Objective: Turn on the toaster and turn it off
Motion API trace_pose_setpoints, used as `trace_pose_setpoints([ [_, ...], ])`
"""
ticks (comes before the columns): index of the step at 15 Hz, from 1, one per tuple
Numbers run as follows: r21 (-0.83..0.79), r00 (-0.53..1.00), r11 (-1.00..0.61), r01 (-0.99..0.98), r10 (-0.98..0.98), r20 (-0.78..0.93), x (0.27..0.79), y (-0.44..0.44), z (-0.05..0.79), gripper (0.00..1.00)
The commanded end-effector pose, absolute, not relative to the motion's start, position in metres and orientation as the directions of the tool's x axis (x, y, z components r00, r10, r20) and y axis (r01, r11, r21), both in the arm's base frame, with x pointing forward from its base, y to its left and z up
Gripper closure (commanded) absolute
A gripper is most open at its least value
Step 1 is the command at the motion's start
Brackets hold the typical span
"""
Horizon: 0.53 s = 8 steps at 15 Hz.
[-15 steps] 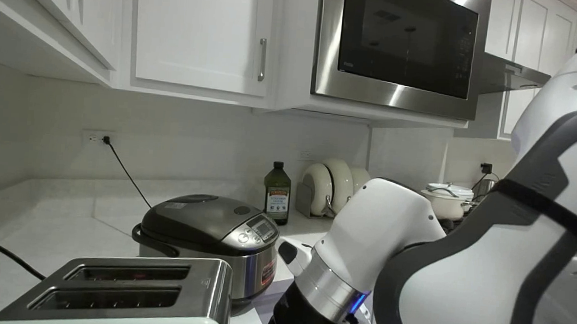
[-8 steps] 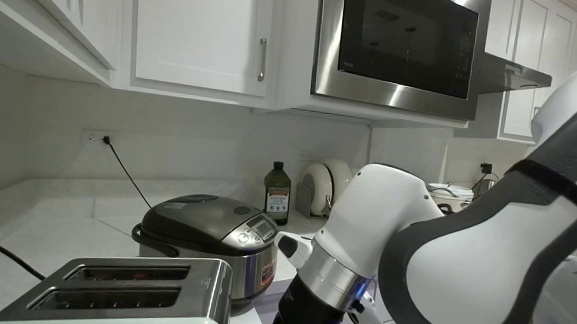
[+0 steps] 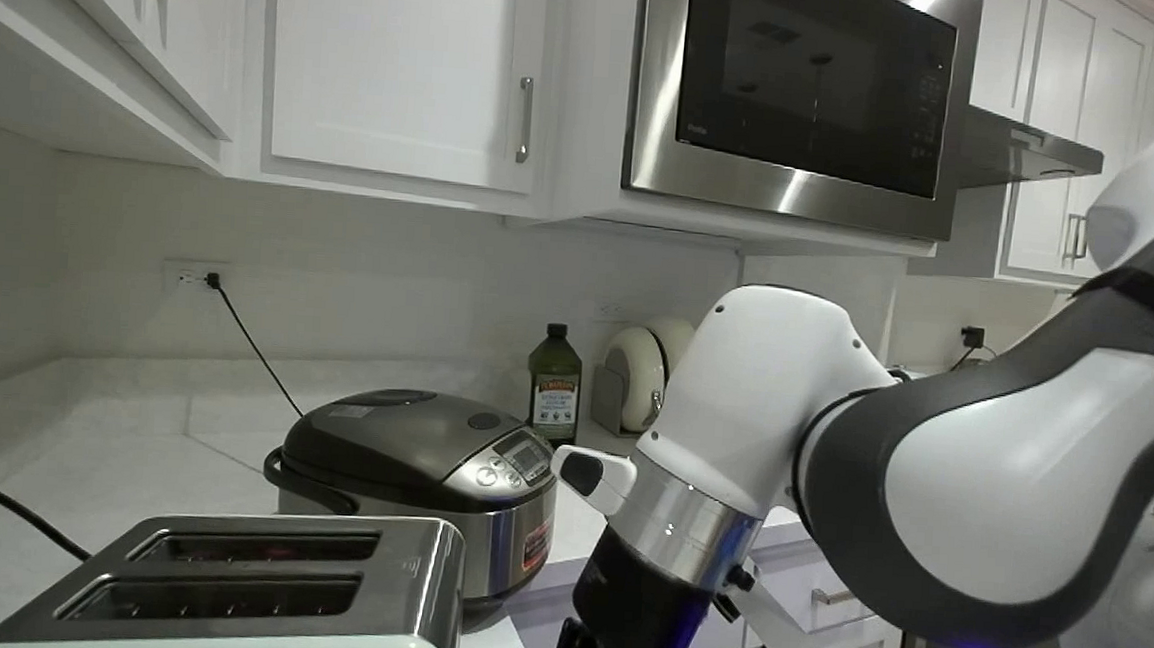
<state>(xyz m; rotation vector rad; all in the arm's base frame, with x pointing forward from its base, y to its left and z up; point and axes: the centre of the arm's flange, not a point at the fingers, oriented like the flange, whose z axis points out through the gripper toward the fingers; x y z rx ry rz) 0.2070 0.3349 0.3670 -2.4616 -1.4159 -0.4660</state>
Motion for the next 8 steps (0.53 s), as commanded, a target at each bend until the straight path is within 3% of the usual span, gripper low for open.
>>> trace_pose_setpoints([
  [1,-0.08,0.464,-0.478,0.874,0.778,0.423,0.202,0.345,0.372,1.0],
  [8,-0.045,0.435,-0.477,0.878,0.754,0.493,0.196,0.367,0.363,1.0],
])
